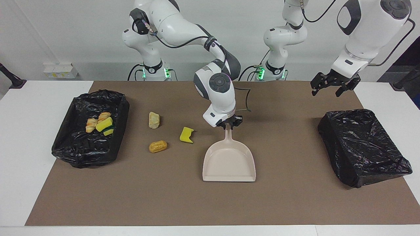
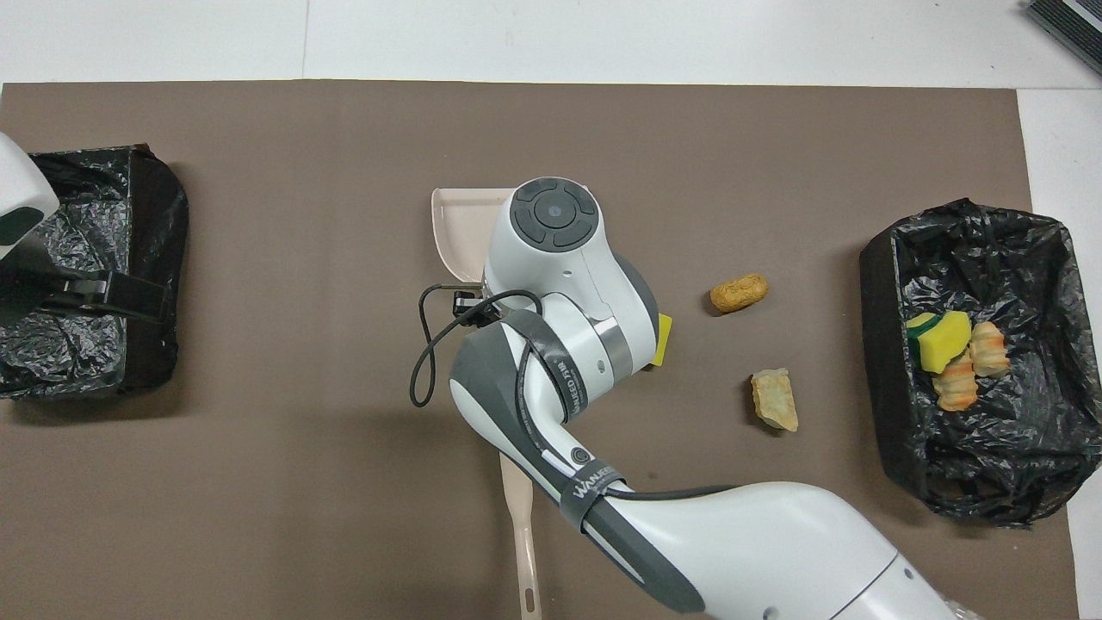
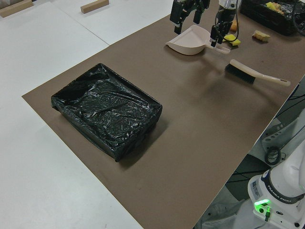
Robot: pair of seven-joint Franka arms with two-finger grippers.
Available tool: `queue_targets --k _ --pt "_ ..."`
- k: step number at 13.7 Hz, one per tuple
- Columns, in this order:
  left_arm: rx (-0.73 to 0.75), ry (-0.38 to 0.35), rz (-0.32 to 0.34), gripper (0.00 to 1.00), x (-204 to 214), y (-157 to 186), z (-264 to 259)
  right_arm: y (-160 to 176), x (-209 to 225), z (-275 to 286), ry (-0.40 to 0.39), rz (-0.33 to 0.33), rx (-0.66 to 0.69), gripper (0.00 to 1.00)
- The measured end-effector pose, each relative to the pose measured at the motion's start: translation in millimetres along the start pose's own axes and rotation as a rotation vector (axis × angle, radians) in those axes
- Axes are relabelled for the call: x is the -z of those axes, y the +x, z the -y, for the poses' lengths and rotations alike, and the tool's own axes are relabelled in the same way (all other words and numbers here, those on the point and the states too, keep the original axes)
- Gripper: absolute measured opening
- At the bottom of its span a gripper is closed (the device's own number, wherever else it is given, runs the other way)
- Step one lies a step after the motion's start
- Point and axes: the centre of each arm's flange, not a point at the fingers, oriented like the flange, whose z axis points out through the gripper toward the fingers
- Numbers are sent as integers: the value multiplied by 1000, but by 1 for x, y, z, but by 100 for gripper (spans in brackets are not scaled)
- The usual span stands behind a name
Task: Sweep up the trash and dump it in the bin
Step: 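Release the dustpan and raise the right gripper away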
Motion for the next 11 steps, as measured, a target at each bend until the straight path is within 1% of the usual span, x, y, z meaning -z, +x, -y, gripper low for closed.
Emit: queue_targets --k 2,3,5,6,8,9,10,11 --pt "2 0 0 100 3 -2 1 1 3 -1 -4 -10 8 93" --pt "2 -1 6 100 3 -4 2 3 10 -3 -5 -23 12 100" --pt "-5 -5 33 100 1 -7 -2 8 36 -17 -20 -47 21 100" --pt "-9 -5 40 100 1 -8 -3 9 56 -30 -33 -43 25 100" --pt "-9 -6 41 100 1 -9 -4 2 102 -57 -54 -11 20 100" --pt "-8 -5 37 100 4 -10 -3 -10 124 -68 -69 11 20 100" --pt "-5 -5 32 100 6 -12 -2 -26 135 -75 -85 39 21 100" --pt "-3 -5 28 100 8 -13 0 -45 136 -77 -100 64 31 100"
